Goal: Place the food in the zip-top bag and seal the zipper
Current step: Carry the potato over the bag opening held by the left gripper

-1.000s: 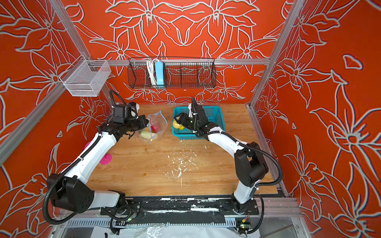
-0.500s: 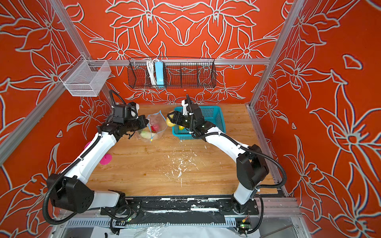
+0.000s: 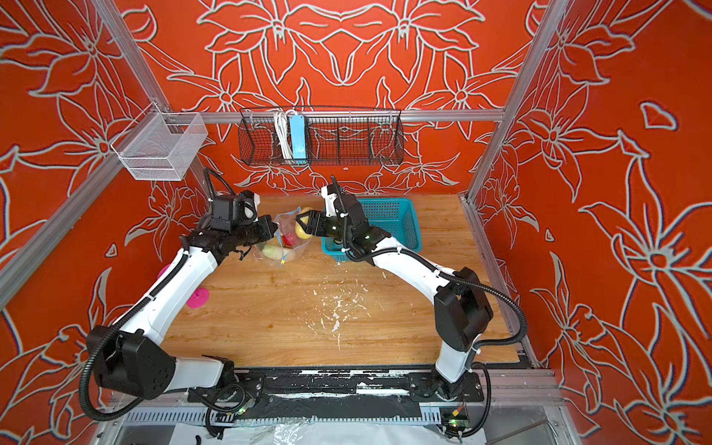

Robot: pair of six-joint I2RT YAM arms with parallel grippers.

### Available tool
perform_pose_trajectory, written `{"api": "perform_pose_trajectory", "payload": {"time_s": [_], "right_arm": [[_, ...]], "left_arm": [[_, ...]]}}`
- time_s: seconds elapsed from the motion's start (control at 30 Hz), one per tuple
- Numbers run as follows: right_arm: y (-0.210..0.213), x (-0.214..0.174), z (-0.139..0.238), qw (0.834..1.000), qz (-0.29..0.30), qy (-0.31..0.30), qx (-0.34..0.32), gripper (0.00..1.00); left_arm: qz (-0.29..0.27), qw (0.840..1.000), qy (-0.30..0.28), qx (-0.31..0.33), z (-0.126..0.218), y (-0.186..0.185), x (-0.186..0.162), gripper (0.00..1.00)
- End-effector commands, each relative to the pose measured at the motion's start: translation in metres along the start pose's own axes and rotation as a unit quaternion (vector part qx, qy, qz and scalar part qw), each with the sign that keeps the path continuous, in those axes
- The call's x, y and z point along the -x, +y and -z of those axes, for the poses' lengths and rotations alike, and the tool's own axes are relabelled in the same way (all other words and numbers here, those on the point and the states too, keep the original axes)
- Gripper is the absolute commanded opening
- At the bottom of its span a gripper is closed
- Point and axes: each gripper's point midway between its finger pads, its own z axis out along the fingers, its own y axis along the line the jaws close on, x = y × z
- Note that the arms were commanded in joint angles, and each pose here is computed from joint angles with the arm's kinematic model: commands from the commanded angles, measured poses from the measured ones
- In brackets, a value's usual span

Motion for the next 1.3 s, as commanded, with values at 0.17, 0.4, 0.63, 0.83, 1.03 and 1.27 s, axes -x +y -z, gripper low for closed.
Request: {"api": "perform_pose_trajectory", "payload": {"time_s": [0.17, 0.4, 0.63, 0.83, 1.03, 1.27], "right_arm": [[0.017, -0.003, -0.022, 0.999, 0.038, 0.003, 0.005, 0.41], [-0.002, -0.013, -0.036, 0.999, 0.013, 0.012, -0.030, 0.41], [-0.007, -0.018, -0.046, 0.999, 0.011, 0.022, -0.040, 0.41], [-0.014, -0.027, -0.053, 0.998, 0.008, 0.031, -0.056, 0.41], [-0.012, -0.034, -0.062, 0.997, 0.011, 0.044, -0.057, 0.41], [-0.015, -0.045, -0.071, 0.996, 0.019, 0.056, -0.068, 0.41]], "left_arm": [[0.000, 1.000, -0.010, -0.016, 0.008, -0.009, 0.003, 0.00], [-0.001, 1.000, -0.011, -0.022, 0.011, -0.012, 0.003, 0.00], [-0.002, 1.000, -0.014, -0.024, 0.013, -0.013, 0.005, 0.00], [0.000, 1.000, -0.014, -0.028, 0.014, -0.014, 0.004, 0.00], [-0.001, 1.000, -0.015, -0.027, 0.015, -0.014, 0.005, 0.00], [0.000, 0.999, -0.015, -0.029, 0.015, -0.015, 0.005, 0.00]]}}
